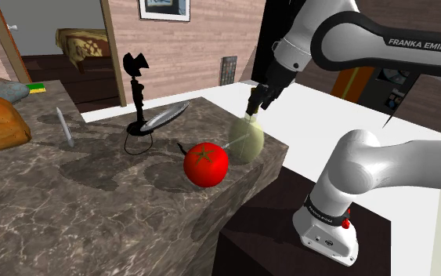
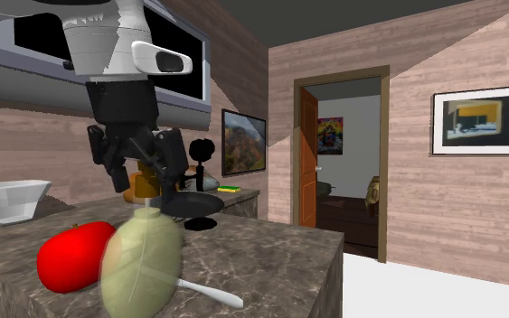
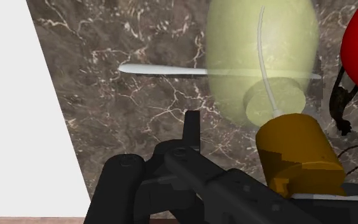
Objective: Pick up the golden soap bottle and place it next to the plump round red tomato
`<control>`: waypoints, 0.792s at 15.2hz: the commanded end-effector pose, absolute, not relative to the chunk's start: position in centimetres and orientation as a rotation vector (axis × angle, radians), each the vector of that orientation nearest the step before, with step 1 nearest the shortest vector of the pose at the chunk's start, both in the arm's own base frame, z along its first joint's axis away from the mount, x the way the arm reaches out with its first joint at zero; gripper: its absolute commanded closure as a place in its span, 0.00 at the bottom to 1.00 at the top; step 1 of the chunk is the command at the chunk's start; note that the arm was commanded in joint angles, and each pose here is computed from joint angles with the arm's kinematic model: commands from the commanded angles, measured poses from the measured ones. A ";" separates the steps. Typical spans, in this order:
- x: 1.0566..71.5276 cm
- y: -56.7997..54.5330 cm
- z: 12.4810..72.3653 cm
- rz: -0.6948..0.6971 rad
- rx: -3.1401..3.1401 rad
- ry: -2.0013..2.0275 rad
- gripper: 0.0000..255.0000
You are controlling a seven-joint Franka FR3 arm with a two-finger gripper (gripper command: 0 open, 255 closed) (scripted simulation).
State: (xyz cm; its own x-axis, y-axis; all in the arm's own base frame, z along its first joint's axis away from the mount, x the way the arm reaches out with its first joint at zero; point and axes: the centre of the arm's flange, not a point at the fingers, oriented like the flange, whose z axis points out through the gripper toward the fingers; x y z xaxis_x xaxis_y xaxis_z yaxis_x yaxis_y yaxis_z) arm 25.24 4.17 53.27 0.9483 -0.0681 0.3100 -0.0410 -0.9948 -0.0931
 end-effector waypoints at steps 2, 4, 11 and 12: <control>24.4 4.0 55.8 -0.485 -3.016 0.085 0.00; 23.7 3.8 58.0 -0.485 -3.016 0.085 0.00; 23.7 3.8 58.0 -0.485 -3.016 0.085 0.00; 23.7 3.8 58.0 -0.485 -3.016 0.085 0.00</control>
State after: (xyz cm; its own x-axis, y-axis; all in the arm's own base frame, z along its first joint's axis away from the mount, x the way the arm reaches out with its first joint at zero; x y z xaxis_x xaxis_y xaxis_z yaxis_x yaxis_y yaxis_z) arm 23.67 3.79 58.00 0.9483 -0.0681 0.3101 -0.0410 -0.9948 -0.0931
